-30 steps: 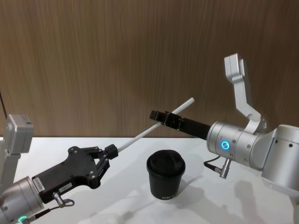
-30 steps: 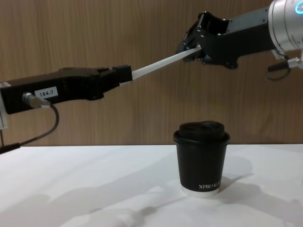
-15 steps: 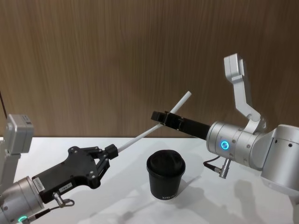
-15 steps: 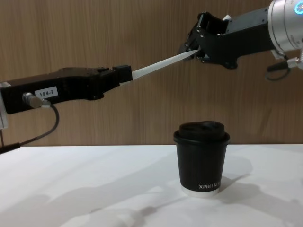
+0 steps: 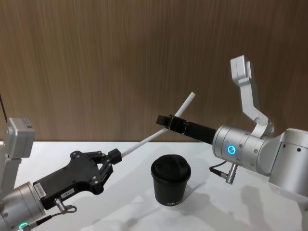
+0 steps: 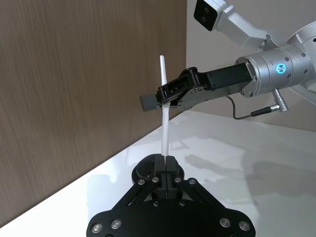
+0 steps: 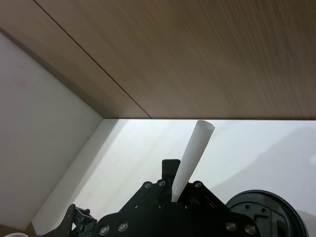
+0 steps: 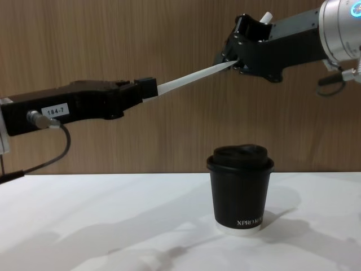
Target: Pick up the straw with one hand, pass it to the other hand, and insert it into the cup.
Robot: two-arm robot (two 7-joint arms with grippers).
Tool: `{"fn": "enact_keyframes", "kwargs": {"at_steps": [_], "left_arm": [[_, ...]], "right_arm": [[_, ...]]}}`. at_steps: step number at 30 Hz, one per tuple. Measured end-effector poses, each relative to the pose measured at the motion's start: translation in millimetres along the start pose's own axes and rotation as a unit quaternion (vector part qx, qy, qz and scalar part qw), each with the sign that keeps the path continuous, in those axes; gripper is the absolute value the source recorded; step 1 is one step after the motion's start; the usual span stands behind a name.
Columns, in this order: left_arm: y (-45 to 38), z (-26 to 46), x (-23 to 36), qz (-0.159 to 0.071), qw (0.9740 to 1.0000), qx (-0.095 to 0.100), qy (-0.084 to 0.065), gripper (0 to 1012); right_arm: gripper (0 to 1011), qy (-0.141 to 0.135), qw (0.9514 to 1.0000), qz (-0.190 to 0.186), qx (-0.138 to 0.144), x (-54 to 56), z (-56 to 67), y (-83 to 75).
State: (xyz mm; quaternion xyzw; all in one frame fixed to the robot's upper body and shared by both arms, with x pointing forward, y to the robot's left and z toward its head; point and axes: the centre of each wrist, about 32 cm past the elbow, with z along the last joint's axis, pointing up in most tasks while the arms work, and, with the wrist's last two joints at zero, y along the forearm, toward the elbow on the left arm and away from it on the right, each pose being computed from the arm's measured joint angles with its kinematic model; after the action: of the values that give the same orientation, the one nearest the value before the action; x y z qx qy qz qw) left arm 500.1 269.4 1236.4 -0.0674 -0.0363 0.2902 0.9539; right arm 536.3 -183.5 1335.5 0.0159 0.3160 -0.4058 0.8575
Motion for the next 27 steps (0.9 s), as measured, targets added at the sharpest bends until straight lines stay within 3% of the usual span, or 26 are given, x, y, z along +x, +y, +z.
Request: {"fn": "enact_keyframes", "kwargs": {"at_steps": [4,10,19,27], "left_arm": [[0.1,0.0,0.1,0.0,1.0,0.0,0.0,16],[0.1,0.0,0.1,0.0,1.0,0.0,0.0,168],[0.1,0.0,0.1,0.0,1.0,0.0,0.0,464],[0.0,0.0,0.0,0.0,1.0,0.0,0.0,727]], "right_arm": [[2,0.0,1.0,0.0,0.001,-0.4,-0.6,0.1],[2,-0.001,1.0,0.002,0.003,-2.1,-2.1,0.7],[2,-0.008,0.9999,0.004,0.009,-4.3,-4.3,1.5],[2,-0.036,0.999,0.003,0.027,-5.4,-7.3,2.1]]}}
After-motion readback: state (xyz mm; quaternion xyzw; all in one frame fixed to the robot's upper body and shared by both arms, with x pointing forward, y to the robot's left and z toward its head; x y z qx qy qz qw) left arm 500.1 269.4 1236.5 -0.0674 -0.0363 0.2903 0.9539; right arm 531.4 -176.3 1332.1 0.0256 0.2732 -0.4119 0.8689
